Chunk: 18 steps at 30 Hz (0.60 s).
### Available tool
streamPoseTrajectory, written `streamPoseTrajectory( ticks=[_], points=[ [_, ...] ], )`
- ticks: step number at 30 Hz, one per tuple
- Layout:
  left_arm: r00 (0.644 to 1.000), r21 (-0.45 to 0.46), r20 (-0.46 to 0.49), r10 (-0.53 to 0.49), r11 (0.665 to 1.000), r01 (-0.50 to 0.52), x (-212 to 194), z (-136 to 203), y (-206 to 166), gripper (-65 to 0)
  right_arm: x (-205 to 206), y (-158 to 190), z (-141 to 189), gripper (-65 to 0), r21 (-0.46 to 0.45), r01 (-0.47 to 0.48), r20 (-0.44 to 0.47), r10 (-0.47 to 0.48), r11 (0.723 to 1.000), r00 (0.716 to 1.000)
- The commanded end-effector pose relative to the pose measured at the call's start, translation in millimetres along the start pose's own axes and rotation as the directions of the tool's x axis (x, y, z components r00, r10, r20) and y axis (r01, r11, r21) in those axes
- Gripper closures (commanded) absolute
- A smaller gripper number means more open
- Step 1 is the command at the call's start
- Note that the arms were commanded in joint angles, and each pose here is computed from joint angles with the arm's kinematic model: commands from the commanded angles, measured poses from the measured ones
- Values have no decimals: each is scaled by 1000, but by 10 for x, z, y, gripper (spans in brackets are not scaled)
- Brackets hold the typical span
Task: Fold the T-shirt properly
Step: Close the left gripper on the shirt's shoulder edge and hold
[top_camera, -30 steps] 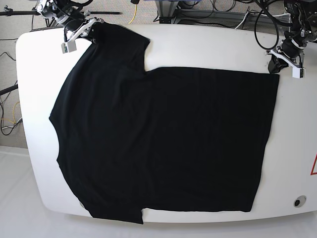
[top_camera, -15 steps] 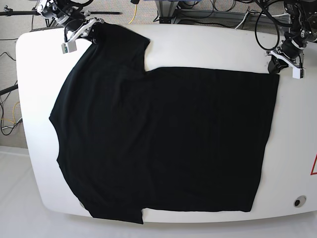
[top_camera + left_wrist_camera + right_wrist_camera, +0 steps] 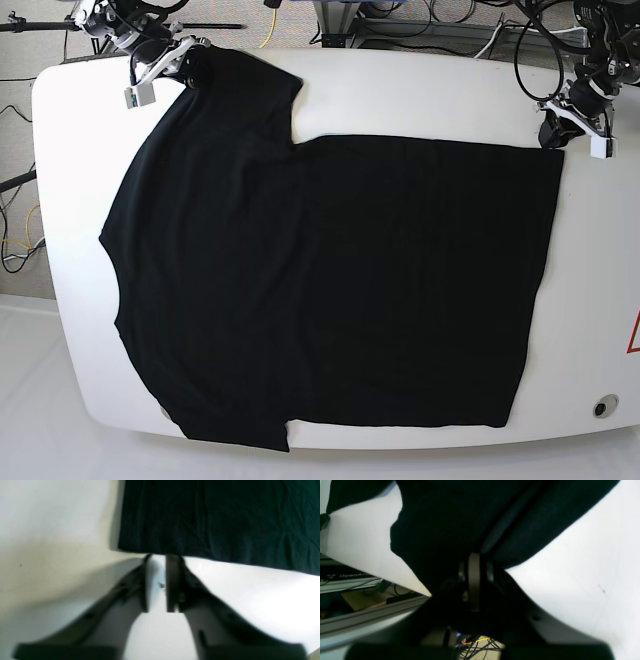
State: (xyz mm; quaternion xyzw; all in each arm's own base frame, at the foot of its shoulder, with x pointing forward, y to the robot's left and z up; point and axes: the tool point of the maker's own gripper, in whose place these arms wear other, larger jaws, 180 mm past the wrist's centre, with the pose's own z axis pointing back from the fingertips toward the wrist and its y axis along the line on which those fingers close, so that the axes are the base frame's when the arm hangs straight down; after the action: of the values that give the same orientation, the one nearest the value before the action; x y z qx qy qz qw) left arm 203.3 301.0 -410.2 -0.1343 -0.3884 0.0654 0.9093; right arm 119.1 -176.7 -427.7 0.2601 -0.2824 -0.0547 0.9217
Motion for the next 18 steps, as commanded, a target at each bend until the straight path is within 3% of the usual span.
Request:
streamPoseTrajectory(
  ticks=[1, 5, 11, 18],
  points=[
    [999, -1, 39, -36, 999, 36, 176, 42, -13, -198, -58, -37, 36, 0, -22, -20, -36, 19, 1000, 999],
    [996, -7, 62, -59, 998, 60, 254, 74, -71, -271, -37, -29, 43, 0, -22, -27, -32, 26, 999, 999],
    [988, -19, 92, -124, 992, 126, 388, 172, -212, -318, 9, -2, 50, 0, -19, -37, -18, 37, 999, 999],
    [984, -21, 84, -156, 987, 159, 387, 237, -247, -194, 24, 12, 69, 0, -19, -46, -16, 45, 999, 999]
  ],
)
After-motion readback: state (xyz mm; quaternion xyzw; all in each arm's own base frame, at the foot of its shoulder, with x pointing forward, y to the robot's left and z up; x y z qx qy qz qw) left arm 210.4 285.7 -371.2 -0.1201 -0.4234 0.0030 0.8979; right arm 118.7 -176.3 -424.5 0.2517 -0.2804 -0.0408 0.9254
